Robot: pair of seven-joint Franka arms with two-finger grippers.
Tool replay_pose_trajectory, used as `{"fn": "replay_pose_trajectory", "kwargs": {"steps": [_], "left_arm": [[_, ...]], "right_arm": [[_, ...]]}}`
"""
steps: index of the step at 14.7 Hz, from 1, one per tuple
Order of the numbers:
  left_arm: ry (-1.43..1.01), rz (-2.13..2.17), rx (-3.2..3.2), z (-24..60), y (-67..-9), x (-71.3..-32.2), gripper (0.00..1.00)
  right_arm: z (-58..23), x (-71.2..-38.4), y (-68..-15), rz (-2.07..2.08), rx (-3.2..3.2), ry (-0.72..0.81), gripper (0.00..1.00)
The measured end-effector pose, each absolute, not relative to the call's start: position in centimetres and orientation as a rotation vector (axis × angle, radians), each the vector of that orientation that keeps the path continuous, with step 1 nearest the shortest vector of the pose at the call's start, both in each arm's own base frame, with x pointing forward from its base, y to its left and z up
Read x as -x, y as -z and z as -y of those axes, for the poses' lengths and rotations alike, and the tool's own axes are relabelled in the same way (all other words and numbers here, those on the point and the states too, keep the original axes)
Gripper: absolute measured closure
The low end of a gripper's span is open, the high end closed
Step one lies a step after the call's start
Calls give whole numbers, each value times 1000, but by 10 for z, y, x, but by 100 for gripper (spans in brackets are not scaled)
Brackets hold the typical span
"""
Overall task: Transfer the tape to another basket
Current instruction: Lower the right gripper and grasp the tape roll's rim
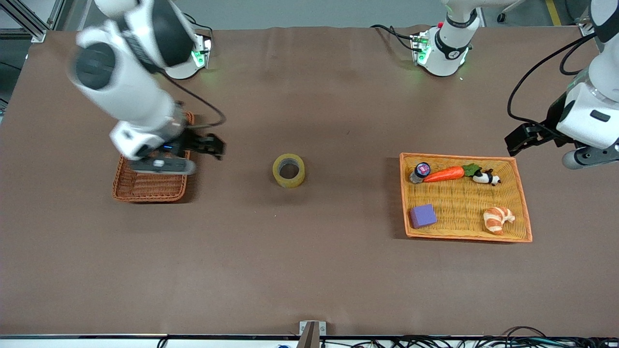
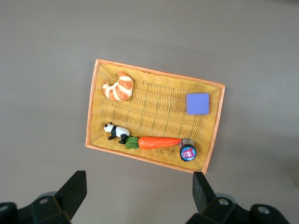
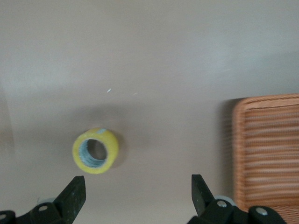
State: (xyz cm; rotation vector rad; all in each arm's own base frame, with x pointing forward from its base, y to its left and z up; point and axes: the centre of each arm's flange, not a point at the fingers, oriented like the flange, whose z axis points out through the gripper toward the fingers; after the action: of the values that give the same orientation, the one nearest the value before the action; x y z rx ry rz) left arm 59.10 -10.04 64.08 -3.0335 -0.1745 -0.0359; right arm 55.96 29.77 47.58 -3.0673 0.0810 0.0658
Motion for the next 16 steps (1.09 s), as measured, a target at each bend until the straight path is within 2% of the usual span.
{"fn": "replay_pose_trajectory", "kwargs": {"steps": [4,9,12,16], "left_arm": [[30,43,3032,104,-646,-583,0],[-5,64,3009,87,-644,-563,0],[-11,73,3020,76,-647,-556,0],[-17,72,3032,77,-646,-555,0]], "right_arm": [[-367,-545,-379,37,3103,-141,0],[-396,-515,-277,102,3095,-73,0],[-414,-495,-237,118,3102,-63,0],[-423,-483,-212,152,3109,-32,0]]}}
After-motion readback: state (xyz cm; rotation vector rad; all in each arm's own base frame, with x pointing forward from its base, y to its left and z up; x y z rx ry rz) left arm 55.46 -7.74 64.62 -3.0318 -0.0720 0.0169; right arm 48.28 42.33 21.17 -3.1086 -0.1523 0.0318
